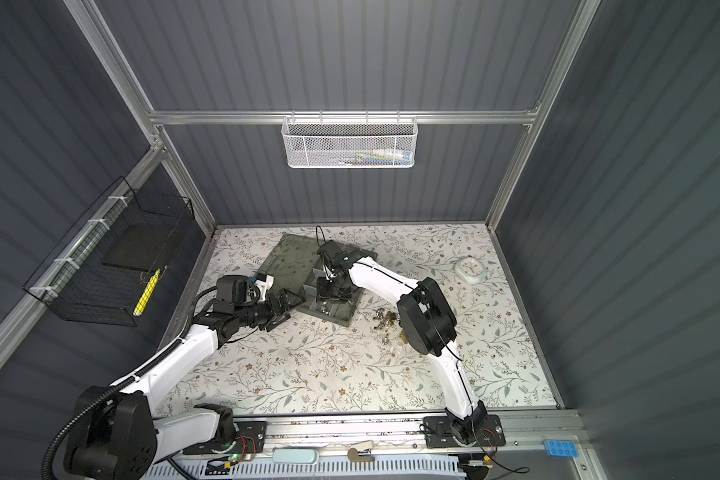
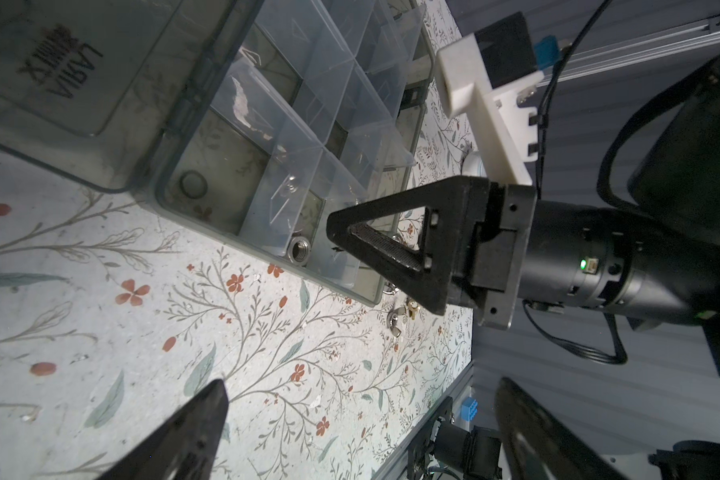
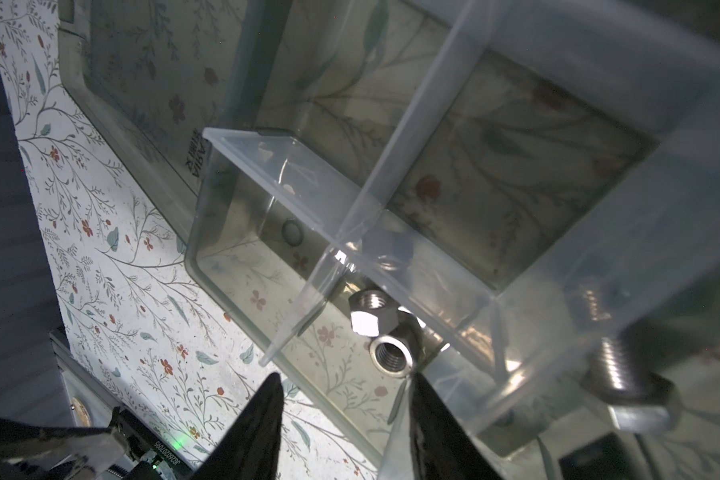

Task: Sort the screws and nuts into containers

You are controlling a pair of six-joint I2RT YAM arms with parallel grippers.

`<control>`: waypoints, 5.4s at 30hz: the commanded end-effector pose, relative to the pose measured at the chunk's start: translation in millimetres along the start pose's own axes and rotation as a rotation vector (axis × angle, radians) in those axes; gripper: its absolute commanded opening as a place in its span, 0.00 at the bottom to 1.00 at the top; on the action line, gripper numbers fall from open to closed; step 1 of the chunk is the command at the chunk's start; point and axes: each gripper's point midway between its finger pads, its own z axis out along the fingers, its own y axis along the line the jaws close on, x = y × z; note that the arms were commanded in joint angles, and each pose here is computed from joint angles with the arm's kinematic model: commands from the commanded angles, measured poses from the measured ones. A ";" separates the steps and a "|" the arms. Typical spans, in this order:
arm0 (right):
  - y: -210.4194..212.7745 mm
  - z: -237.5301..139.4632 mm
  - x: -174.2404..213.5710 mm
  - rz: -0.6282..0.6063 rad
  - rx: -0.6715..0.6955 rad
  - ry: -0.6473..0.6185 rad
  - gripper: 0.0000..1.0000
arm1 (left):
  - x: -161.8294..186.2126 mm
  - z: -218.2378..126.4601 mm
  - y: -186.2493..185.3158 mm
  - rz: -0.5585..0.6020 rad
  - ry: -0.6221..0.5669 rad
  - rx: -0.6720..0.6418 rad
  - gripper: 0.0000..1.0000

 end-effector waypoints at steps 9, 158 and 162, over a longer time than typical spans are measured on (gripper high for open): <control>11.7 -52.6 -13.0 -0.037 -0.026 -0.085 0.67 | -4.6 -11.3 -19.0 0.034 -0.027 0.046 1.00; -112.8 -107.0 -6.4 0.076 0.073 -0.133 0.19 | 40.8 72.3 -94.3 0.271 0.056 0.069 1.00; -90.2 -102.3 -9.8 0.066 0.012 -0.126 0.19 | 29.9 53.0 -81.8 0.246 0.019 0.056 1.00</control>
